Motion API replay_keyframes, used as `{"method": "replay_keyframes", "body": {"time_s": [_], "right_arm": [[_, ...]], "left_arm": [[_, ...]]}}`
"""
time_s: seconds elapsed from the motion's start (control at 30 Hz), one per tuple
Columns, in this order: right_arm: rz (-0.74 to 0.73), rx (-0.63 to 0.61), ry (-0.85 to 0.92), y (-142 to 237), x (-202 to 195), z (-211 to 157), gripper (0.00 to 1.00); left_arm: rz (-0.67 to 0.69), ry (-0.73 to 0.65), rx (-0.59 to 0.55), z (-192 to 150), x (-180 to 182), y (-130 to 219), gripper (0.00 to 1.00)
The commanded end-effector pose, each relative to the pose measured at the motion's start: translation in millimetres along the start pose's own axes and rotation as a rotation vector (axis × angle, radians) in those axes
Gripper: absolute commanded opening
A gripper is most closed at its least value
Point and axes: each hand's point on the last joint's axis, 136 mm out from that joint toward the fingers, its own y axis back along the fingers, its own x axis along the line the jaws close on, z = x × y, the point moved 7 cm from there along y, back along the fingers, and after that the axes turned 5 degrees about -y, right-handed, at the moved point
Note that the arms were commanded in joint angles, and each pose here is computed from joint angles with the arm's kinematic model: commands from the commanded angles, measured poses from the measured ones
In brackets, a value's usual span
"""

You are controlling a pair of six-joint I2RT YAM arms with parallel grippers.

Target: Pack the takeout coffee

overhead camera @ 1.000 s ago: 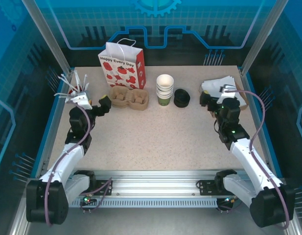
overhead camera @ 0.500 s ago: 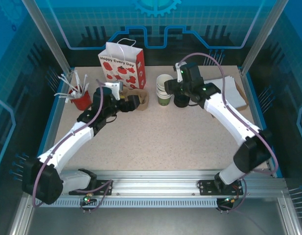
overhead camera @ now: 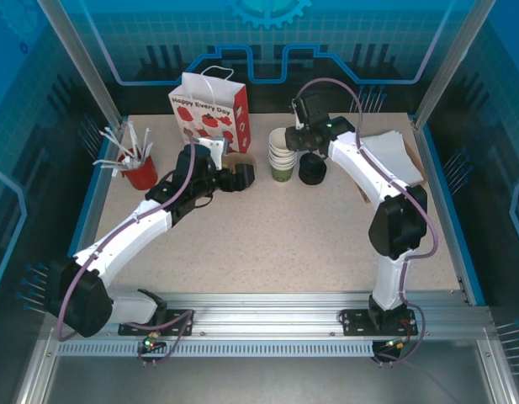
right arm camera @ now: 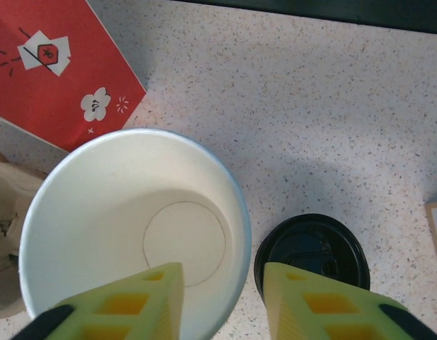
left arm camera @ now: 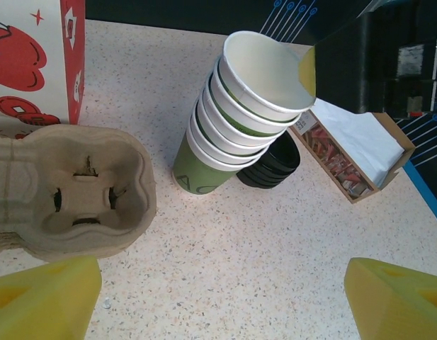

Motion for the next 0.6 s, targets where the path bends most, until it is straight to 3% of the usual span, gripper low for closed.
{"method": "replay_keyframes", "body": {"time_s": [0.0,0.57], "right_arm": [[-0.024,0.018,0.001,-4.8,-4.6,5.7,0.32],[-0.048,0.031,-0.012,-19.3,-6.4,8.2,0.14]], "left_arm": [[0.017,-0.037,-0.023,9.1,-4.0,5.6,0.91],[0.028,-0.035,-0.013,1.5,-1.3,7.6,0.91]]}}
